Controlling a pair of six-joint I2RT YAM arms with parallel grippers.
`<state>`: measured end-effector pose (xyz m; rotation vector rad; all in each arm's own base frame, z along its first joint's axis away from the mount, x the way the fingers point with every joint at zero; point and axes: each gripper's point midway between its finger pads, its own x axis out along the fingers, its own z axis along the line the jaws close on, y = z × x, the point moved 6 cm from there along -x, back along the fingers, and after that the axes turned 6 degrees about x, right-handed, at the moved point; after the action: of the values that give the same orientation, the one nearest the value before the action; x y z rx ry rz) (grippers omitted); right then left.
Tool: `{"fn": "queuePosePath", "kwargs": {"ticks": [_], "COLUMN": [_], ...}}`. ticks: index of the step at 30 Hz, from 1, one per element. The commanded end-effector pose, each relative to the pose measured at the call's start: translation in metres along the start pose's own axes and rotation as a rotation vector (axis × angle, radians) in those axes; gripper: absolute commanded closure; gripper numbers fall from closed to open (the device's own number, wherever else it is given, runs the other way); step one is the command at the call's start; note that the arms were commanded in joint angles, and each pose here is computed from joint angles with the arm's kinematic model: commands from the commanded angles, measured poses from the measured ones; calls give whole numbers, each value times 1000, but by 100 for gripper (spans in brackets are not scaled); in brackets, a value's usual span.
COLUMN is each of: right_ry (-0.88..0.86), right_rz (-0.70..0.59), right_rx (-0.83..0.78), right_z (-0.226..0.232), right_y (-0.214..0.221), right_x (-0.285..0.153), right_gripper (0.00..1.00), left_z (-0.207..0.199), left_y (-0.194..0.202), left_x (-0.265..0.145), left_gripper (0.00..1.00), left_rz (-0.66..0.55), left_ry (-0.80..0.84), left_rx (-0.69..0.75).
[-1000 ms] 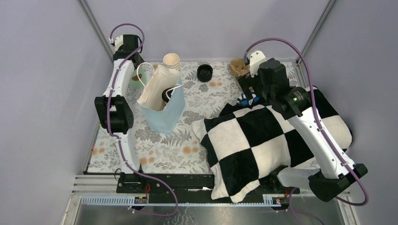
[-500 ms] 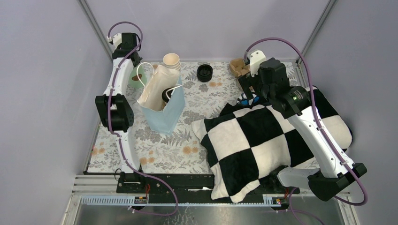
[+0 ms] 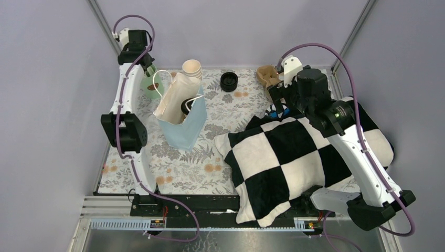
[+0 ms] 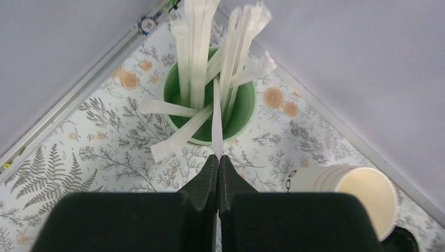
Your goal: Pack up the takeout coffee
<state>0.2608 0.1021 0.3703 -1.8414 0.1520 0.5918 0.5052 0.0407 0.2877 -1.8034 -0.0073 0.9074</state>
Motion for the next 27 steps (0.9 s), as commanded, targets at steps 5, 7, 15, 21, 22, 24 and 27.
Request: {"fn": "queuePosePath", "kwargs": {"ticks": [5,7,15,21,22,24,27], "right_ry": [-48,-68,-125,-175,-182,-197,-231], "right_rz": [-119,-126,-161,-173,-178,-184,-189], "right_rx": [81,92,134,164,167,169,168], "right_z": [-2,0,6,12,14,17,26], "right_y": [-18,-17,-20,-18,-17,-15,-15], "right_x": [-28,-30,-40,-44,-44,-42,-37], "right_gripper": [0,0,0,0,0,0,0], "left_z": [16,21,33,33,37,47,66], "left_y": [-83,-89,-104,-104,-101,-92,-74], "left_x": [-114,-132,-190,-254,-270,-296,-328], "left_gripper": [100,100,100,100,100,100,100], "left_rz": [-241,-268,-328,-324,-326,-327,-327], "left_ry": [116,127,218,434,476,528,573], "left_rx": [-52,-52,-90,-67,-48,-13,38]}}
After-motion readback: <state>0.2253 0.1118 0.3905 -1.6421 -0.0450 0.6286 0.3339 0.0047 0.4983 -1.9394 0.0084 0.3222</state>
